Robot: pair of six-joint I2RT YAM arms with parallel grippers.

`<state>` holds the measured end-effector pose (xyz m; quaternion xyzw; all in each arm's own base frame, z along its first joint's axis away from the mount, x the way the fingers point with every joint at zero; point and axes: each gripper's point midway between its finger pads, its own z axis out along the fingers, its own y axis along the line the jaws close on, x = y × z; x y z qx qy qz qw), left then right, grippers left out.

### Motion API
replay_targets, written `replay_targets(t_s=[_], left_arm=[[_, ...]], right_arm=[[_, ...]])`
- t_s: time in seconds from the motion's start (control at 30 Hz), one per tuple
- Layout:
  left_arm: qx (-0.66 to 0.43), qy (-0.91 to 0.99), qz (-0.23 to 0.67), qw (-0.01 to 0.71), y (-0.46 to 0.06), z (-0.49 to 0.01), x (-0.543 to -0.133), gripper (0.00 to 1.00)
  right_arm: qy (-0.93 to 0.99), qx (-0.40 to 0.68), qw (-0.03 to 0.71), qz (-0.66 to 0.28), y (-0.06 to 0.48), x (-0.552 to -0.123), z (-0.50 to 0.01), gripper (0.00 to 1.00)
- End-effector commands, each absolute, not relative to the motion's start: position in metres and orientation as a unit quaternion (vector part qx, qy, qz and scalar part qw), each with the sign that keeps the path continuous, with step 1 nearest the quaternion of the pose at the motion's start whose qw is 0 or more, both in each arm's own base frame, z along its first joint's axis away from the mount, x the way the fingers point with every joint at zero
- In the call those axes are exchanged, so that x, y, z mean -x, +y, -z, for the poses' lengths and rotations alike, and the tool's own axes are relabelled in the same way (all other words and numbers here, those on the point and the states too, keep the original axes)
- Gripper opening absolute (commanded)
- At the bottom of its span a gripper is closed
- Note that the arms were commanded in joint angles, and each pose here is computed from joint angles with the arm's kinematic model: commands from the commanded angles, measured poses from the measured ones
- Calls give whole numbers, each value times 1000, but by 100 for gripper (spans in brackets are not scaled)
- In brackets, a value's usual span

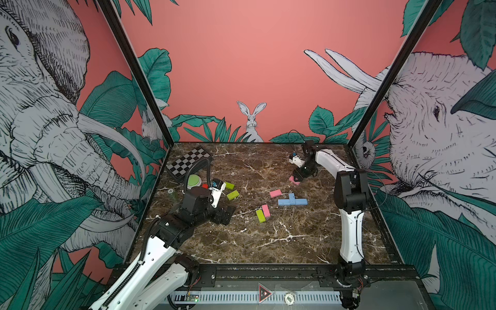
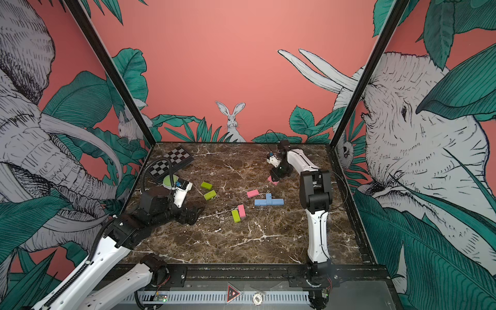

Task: Assemble the letter t with building blocks
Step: Pick up the building block from the center of the board.

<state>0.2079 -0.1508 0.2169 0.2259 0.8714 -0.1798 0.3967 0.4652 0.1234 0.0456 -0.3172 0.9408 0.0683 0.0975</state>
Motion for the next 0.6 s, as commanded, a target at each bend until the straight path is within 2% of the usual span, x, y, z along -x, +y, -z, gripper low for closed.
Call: replay_targets(t_s=[0.0, 0.57], left_arm=[[-229, 875, 173, 391, -149, -213, -207, 99], [-229, 875, 173, 391, -149, -213, -207, 99]], right_arm=[[939, 328, 84, -66, 128, -462, -45, 60], [939, 337, 52, -53, 131, -460, -22, 52]])
